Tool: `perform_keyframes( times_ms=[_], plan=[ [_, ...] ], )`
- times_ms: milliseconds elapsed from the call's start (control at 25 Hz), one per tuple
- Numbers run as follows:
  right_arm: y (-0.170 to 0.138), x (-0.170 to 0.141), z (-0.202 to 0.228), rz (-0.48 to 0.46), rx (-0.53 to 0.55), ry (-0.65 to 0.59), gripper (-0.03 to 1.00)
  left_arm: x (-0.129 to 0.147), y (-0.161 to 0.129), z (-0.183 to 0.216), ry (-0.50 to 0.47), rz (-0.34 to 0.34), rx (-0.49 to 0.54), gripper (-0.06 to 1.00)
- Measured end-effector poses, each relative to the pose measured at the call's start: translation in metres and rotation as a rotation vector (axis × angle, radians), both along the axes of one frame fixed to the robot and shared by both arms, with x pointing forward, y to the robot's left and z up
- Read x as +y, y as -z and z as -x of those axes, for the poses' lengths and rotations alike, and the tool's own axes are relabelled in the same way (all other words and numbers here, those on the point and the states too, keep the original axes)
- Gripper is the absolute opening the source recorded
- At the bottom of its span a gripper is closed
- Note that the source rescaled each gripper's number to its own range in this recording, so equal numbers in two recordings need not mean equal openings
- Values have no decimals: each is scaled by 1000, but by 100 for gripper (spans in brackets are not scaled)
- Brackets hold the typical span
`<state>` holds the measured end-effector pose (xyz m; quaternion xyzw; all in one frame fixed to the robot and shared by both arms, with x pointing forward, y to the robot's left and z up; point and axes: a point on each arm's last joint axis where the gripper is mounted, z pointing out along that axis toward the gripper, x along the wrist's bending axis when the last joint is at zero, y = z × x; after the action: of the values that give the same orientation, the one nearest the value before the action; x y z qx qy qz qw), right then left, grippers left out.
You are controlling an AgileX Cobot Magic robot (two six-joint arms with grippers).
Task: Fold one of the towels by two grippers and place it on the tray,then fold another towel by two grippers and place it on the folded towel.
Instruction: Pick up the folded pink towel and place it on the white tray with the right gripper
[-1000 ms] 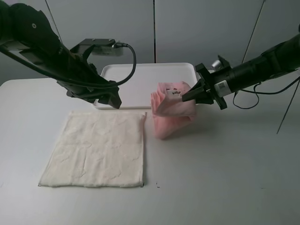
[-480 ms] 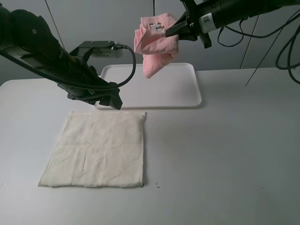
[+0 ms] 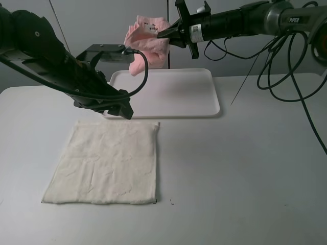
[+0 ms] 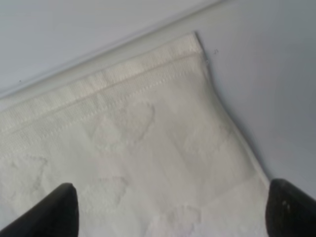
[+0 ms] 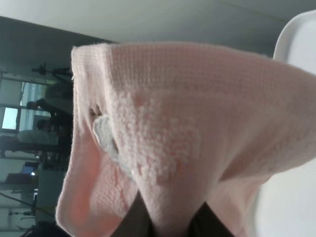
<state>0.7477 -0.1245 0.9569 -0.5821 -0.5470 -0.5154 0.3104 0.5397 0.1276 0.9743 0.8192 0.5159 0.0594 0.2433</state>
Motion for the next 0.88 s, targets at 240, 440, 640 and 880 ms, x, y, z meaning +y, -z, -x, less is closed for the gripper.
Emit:
perform_keyframes(
  times_ms=[240, 440, 640, 880],
  plan=[
    [64, -1, -7, 65, 85, 18, 8, 0, 0, 0, 20, -8, -9, 98],
    [103, -8, -8, 264, 69, 23, 8, 0, 0, 0, 22, -8, -9, 98],
    [108, -12, -8, 341, 59, 26, 8, 0, 0, 0, 22, -8, -9, 98],
    [106, -12, -9, 344, 67, 35, 83, 0, 0, 0, 22, -8, -9, 98]
  ],
)
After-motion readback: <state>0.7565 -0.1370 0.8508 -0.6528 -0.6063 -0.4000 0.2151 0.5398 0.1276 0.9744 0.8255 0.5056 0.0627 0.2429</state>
